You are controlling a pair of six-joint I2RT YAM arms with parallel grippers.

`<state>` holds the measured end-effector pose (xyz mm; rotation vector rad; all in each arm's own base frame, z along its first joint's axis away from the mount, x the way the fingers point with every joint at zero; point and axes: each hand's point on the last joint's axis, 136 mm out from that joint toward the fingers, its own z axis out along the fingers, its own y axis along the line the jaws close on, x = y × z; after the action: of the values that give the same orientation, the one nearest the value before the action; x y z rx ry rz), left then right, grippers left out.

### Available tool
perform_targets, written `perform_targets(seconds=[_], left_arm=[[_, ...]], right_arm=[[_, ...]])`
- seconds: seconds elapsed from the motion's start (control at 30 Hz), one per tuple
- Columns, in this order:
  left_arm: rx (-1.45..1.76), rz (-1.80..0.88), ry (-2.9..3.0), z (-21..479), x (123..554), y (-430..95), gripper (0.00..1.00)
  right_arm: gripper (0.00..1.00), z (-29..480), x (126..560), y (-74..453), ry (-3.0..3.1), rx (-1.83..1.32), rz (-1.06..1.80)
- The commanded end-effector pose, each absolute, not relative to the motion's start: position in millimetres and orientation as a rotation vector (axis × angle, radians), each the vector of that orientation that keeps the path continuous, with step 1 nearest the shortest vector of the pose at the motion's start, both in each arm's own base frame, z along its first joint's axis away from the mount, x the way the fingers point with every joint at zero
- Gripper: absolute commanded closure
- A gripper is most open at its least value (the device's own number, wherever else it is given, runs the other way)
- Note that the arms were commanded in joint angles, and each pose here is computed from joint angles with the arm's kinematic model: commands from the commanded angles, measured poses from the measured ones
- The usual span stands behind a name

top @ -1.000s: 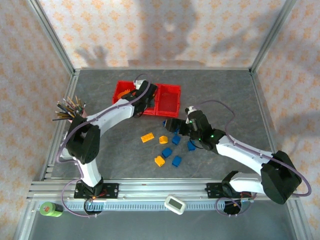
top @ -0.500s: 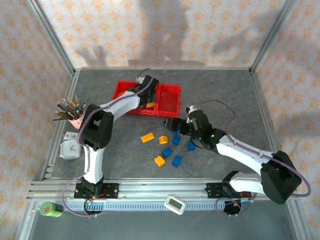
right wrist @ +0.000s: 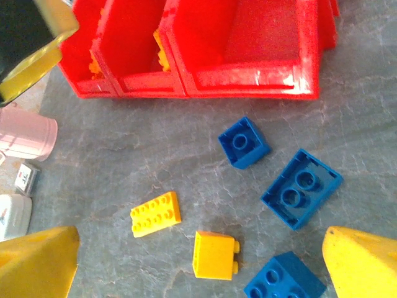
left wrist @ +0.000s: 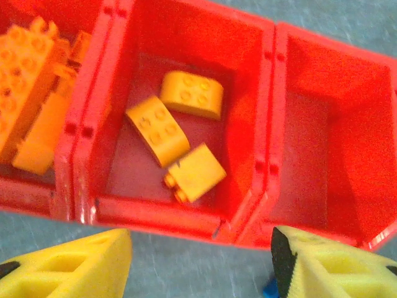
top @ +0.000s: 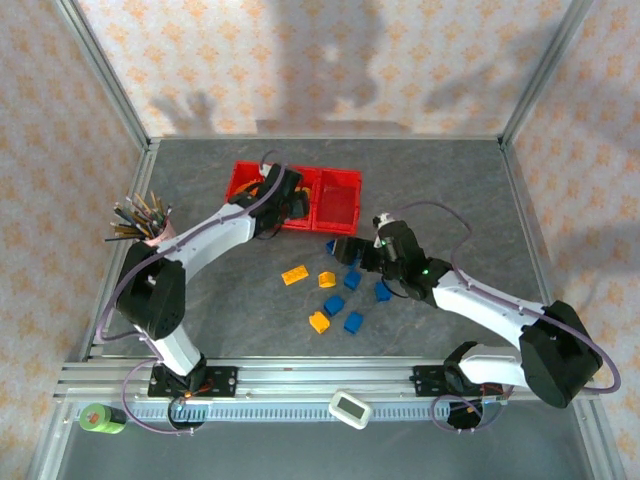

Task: Sort the legos into containers by color
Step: Move the lego to the center of the table.

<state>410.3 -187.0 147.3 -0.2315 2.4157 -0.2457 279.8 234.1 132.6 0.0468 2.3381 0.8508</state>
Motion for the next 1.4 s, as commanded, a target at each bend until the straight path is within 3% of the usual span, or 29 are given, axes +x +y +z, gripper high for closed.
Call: perform_targets(seconds=[0.0,0.43,0.87,1.37], left_arm=[[-0.182,-0.287,2.455,136.7,381.3,-205.0,0.35],[-0.125,-0.355,2.574,92.2,303.1,-255.6,0.27],[-0.098,-0.390,2.640,55.9,293.6,-285.0,0.24],[-0.105,-0.348,2.698,23.3,287.7,-288.0,0.31]], right_arm=[[0.00,121.2,269.5,224.6,2.381,0.033,0.818],[0.00,100.4,244.1,209.8,2.454,0.027,0.822],[0.00,99.0,240.0,198.1,2.447,0.065,0.815],[0.00,97.8,239.7,196.8,2.439,0.075,0.826]])
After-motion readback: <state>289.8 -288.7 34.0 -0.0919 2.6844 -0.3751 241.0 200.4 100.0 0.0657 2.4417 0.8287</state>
